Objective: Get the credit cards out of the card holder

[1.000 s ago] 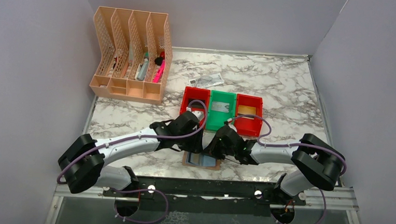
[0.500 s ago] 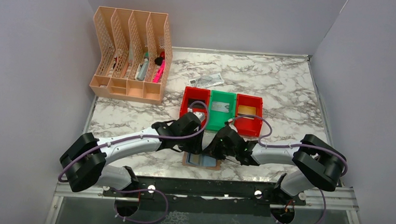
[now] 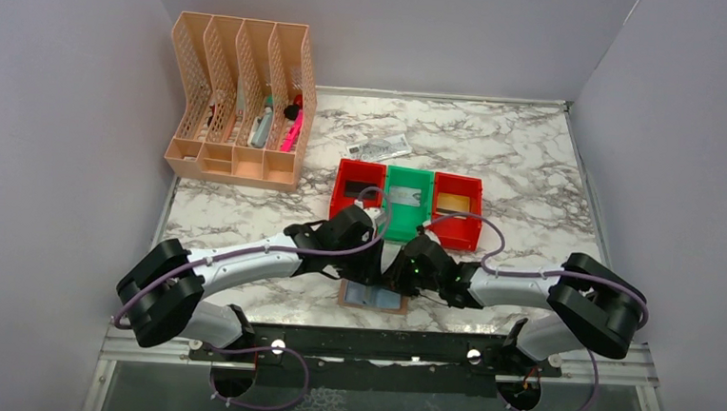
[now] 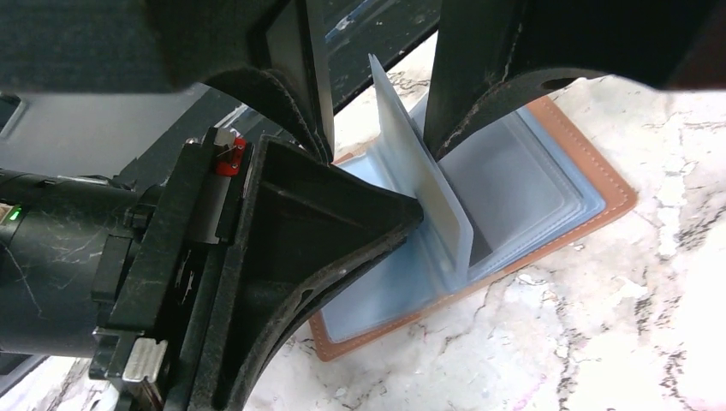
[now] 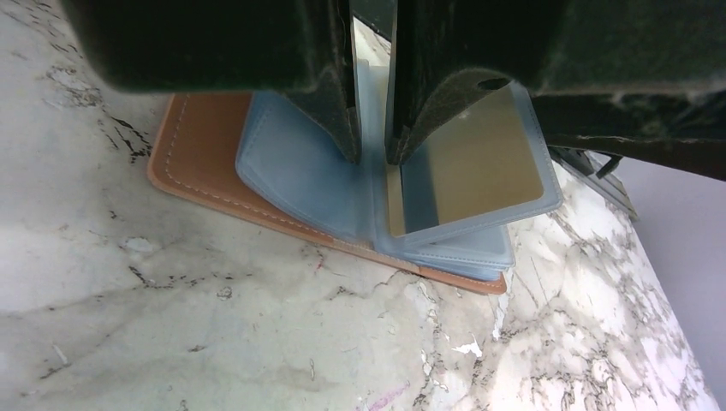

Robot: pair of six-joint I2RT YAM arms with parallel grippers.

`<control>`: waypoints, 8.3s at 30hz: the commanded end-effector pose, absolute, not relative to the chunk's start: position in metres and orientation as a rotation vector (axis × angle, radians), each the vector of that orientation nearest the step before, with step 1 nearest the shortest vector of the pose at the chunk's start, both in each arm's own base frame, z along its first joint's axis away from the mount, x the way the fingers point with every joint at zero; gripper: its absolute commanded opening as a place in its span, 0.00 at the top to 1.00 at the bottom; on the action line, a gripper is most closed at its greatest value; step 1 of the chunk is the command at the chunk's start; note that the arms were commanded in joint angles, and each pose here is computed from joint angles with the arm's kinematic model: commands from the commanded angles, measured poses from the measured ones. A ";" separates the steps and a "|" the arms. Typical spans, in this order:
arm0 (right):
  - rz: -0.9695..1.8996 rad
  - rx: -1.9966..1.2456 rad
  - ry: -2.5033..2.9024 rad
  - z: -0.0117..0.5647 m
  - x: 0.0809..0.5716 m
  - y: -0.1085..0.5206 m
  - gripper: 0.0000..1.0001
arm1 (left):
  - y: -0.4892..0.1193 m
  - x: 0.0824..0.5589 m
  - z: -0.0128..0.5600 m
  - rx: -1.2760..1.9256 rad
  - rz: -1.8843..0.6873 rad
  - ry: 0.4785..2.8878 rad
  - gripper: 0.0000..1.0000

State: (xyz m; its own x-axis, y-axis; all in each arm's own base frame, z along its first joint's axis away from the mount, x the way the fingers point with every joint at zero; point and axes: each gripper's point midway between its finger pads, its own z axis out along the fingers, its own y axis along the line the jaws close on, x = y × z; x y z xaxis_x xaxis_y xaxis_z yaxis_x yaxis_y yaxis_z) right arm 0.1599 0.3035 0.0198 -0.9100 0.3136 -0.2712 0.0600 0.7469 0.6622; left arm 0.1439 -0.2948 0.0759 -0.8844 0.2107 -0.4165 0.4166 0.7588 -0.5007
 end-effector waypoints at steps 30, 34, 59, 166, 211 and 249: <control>0.916 0.488 2.293 0.088 0.144 0.197 0.63 | -0.342 0.142 0.074 0.567 -1.019 2.562 0.53; 0.985 0.406 2.283 0.098 0.142 0.209 0.63 | -0.335 0.147 0.073 0.547 -0.961 2.565 0.53; 1.111 0.100 2.435 0.094 0.135 0.278 0.58 | -0.292 0.158 0.067 0.418 -0.711 2.573 0.50; 0.634 0.309 2.690 0.000 0.136 0.240 0.74 | -0.325 0.146 0.074 0.351 -1.103 2.501 0.46; 0.499 0.358 2.711 -0.011 0.136 0.223 0.76 | -0.305 0.152 0.039 0.286 -0.925 2.583 0.89; 0.775 0.079 2.546 0.061 0.159 0.271 0.67 | -0.287 0.157 0.045 0.251 -0.911 2.573 1.00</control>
State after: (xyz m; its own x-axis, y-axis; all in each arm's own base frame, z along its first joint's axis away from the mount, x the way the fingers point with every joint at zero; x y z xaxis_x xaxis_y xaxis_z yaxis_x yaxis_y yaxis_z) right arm 0.1448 0.2607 0.0316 -0.9112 0.2446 -0.3315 0.0344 0.8470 0.5304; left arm 0.1569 -0.2884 0.0408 -0.9125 0.0383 -0.4073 0.2802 0.7840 -0.5540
